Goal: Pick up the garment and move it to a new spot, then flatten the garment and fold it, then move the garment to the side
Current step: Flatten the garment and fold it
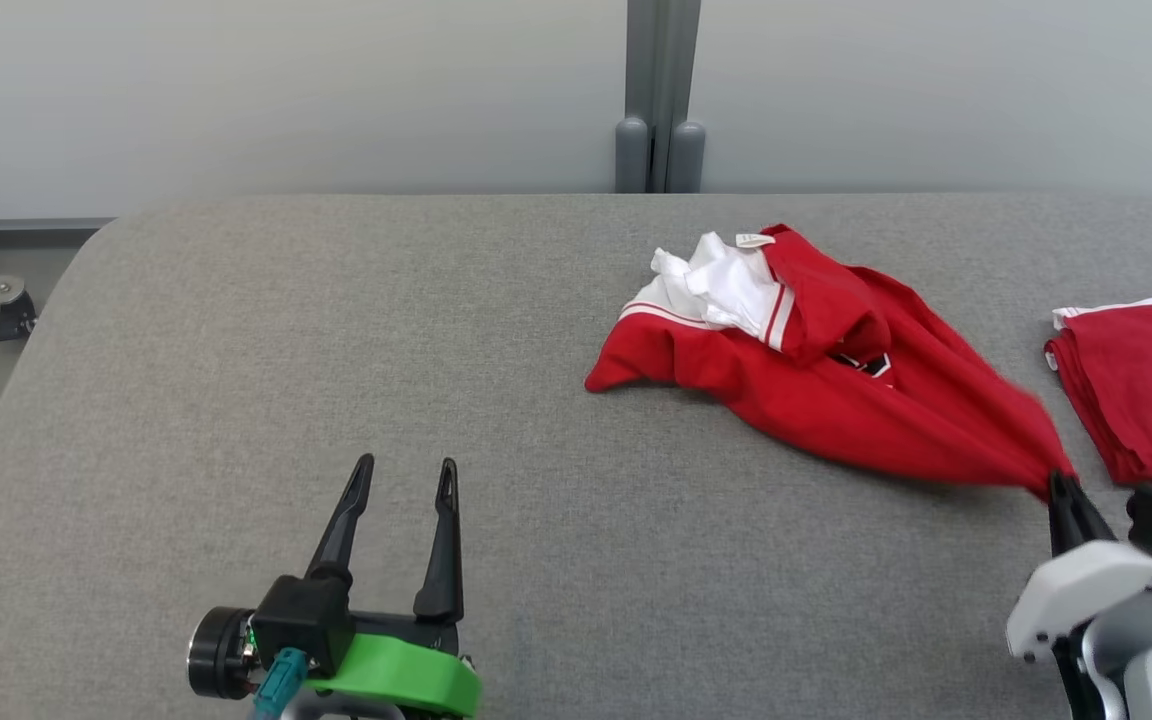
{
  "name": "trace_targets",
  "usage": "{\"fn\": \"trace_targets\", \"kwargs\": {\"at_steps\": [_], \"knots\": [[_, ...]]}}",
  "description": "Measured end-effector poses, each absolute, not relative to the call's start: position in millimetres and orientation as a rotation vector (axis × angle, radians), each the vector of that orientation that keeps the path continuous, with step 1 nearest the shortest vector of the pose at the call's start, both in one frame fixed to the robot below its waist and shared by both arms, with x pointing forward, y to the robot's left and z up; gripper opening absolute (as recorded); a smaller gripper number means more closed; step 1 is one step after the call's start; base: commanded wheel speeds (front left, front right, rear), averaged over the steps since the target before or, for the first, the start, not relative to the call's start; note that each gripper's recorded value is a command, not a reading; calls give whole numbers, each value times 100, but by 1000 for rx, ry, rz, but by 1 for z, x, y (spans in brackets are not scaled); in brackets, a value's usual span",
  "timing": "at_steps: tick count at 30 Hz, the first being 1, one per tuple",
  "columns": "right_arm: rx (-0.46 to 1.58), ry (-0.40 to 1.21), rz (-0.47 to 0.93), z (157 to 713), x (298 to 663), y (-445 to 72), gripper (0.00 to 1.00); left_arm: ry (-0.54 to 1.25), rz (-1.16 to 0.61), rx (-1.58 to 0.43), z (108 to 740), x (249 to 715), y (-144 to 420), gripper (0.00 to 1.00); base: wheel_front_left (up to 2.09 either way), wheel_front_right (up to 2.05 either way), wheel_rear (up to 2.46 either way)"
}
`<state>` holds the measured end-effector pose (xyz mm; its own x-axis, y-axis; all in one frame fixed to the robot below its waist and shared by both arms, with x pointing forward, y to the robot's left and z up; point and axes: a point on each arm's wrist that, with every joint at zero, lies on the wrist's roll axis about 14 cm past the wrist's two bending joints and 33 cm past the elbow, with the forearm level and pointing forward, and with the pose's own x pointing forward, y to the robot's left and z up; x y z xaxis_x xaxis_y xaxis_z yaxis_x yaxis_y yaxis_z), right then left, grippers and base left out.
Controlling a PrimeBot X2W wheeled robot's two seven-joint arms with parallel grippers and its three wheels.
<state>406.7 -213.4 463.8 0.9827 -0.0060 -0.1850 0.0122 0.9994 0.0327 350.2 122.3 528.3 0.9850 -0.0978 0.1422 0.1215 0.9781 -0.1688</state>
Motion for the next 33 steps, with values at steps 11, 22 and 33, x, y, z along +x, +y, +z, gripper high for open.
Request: {"fn": "trace_targets", "kwargs": {"at_steps": [11,22,33], "knots": [[97,76,72,487,394,-175,100,-139,-158,-173,531,353,110,100,0,0,0],[116,-63,305,517,394,-107,100,-158,-162,-184,537,353,109,100,0,0,0],[38,-39,338,504,421,-101,100,-107,-162,-184,521,358,107,100,0,0,0]]}}
